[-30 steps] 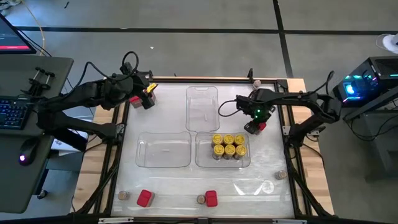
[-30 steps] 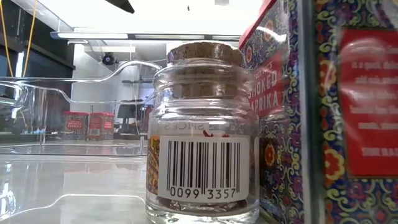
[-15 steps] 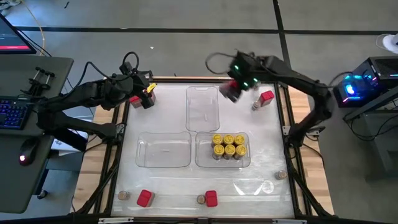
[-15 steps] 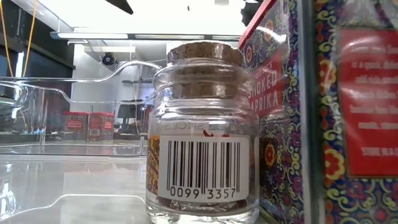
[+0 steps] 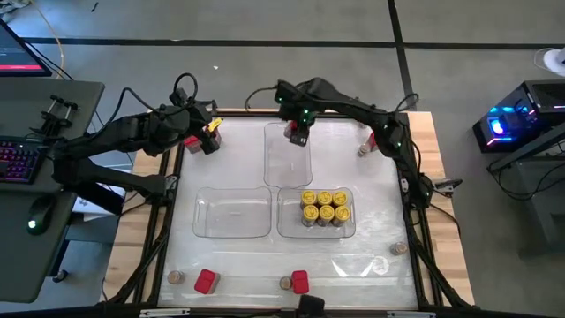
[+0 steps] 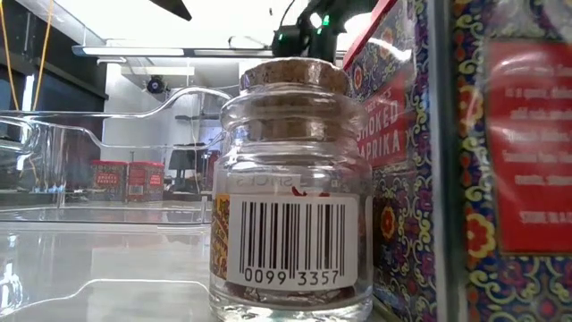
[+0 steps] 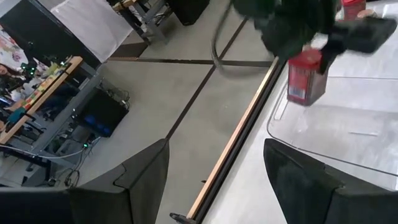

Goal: Sort spices by type
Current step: Put the red seasoning can into the top transparent bin

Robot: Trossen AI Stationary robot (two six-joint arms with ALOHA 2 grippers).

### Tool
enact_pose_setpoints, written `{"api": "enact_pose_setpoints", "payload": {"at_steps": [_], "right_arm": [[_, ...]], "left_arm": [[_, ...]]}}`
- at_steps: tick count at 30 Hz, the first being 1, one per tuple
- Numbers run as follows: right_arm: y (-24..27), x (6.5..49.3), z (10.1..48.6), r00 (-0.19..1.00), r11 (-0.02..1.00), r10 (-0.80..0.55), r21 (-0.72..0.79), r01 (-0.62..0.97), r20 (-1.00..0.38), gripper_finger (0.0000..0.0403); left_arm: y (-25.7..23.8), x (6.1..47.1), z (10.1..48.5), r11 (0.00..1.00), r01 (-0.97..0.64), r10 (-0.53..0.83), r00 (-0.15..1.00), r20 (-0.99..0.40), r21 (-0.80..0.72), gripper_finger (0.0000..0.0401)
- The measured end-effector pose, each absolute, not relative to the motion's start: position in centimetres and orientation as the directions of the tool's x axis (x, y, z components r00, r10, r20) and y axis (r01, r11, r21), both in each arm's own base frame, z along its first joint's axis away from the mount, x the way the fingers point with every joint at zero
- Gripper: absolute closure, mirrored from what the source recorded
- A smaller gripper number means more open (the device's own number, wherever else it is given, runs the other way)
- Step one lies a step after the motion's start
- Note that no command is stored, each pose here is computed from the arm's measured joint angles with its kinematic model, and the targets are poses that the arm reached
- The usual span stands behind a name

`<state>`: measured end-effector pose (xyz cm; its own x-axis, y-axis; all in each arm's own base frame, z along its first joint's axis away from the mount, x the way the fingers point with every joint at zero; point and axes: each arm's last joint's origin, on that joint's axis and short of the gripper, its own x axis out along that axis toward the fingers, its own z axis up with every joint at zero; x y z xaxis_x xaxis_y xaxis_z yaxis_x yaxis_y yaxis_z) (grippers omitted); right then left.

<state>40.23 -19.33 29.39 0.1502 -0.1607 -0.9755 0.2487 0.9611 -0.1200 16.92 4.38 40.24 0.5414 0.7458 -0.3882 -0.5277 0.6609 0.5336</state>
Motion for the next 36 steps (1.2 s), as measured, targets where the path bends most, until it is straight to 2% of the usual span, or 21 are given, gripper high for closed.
{"api": "enact_pose_setpoints", "payload": {"at_steps": [5, 7, 11, 16, 19, 32, 34, 36], "right_arm": [[-19.4, 40.7, 25.9, 0.021, 0.976, -0.136, -0.131, 0.174, -0.990, 0.0191], [-19.6, 41.0, 25.1, 0.005, 0.975, -0.138, -0.135, 0.178, -0.990, 0.0191], [-19.6, 41.4, 25.2, 0.048, 0.976, -0.140, -0.130, 0.176, -0.989, 0.0187], [-19.3, 41.6, 25.2, 0.056, 0.978, -0.141, -0.130, 0.166, -0.989, 0.0131], [-19.1, 41.7, 25.2, 0.057, 0.978, -0.141, -0.130, 0.162, -0.988, 0.0121], [-18.6, 40.6, 28.3, 0.083, 0.963, -0.157, -0.134, 0.236, -0.984, 0.0116], [-18.8, 40.8, 28.8, 0.148, 0.960, -0.149, -0.108, 0.257, -0.978, 0.0128], [-19.1, 41.4, 29.1, 0.247, 0.964, -0.113, -0.046, 0.262, -0.962, 0.0159]], "left_arm": [[4.4, 16.9, 40.2, 0.661, -0.527, 0.746, 0.541, -0.390, 0.534, 0.0153], [4.4, 16.9, 40.2, 0.661, -0.527, 0.746, 0.541, -0.390, 0.534, 0.0153], [4.4, 17.0, 40.2, 0.661, -0.526, 0.745, 0.540, -0.391, 0.535, 0.0153], [4.4, 17.0, 40.2, 0.663, -0.524, 0.744, 0.540, -0.393, 0.535, 0.0153], [4.4, 17.0, 40.2, 0.663, -0.524, 0.744, 0.540, -0.394, 0.534, 0.0153], [4.4, 16.9, 40.0, 0.665, -0.510, 0.743, 0.529, -0.411, 0.546, 0.0153], [4.4, 16.8, 39.8, 0.666, -0.500, 0.742, 0.522, -0.421, 0.553, 0.0153], [4.4, 16.7, 39.8, 0.667, -0.497, 0.741, 0.520, -0.425, 0.555, 0.0153]]}}
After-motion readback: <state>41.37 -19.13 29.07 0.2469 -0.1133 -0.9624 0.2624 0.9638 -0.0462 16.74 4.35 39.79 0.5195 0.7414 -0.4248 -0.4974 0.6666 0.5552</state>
